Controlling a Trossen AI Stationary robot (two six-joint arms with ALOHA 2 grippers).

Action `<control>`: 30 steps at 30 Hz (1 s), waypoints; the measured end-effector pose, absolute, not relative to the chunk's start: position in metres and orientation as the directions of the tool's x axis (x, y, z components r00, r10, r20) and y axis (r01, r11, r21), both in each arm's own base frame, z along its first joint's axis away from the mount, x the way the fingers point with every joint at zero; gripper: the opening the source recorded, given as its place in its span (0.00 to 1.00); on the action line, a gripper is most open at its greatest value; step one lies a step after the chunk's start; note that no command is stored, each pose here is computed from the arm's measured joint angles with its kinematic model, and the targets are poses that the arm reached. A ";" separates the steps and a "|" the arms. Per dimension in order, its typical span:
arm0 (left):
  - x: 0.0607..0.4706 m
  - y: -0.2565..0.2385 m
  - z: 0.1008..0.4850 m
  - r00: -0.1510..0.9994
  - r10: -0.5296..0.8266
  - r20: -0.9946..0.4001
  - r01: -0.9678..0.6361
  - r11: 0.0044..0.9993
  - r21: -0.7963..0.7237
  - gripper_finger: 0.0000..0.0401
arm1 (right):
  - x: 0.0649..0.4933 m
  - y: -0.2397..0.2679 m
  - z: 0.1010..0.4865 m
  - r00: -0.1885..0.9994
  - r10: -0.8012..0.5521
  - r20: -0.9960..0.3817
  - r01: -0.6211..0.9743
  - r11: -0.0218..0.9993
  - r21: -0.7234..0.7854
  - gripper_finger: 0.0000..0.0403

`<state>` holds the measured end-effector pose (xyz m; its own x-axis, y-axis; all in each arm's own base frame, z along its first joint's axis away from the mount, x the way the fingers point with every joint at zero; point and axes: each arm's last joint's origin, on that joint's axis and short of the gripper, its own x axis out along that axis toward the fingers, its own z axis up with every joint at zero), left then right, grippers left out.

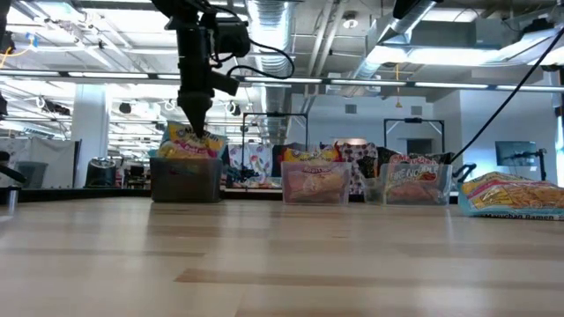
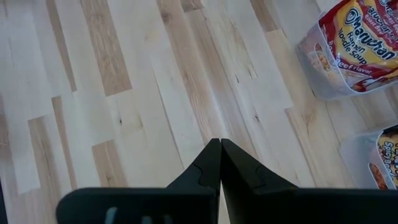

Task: Sort Maruchan noodles
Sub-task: Put the blue noodle pack into the black bin

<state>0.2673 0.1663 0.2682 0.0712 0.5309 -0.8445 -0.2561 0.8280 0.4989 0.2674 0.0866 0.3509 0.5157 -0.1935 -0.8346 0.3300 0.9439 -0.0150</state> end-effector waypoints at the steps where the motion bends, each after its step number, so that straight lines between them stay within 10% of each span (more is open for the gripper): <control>1: 0.267 0.166 0.268 0.076 0.526 -0.847 -0.262 0.830 0.492 0.00 | 0.267 0.087 0.351 0.516 -0.193 -0.834 0.330 0.944 -0.015 0.08; 19: 0.269 0.164 0.267 0.145 0.423 -0.894 -0.331 0.873 0.359 0.01 | 0.267 0.088 0.351 0.514 -0.180 -0.839 0.322 0.947 -0.006 0.08; 30: 0.263 0.173 0.266 0.149 0.403 -0.903 -0.360 0.873 0.331 0.24 | 0.267 0.088 0.351 0.512 -0.170 -0.842 0.317 0.948 0.001 0.08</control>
<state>0.2630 0.1726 0.2663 0.1486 0.4034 -0.9029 -0.3596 0.8726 0.3307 0.2670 0.0880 0.3506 0.5120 -0.1699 -0.8420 0.3169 0.9485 0.0013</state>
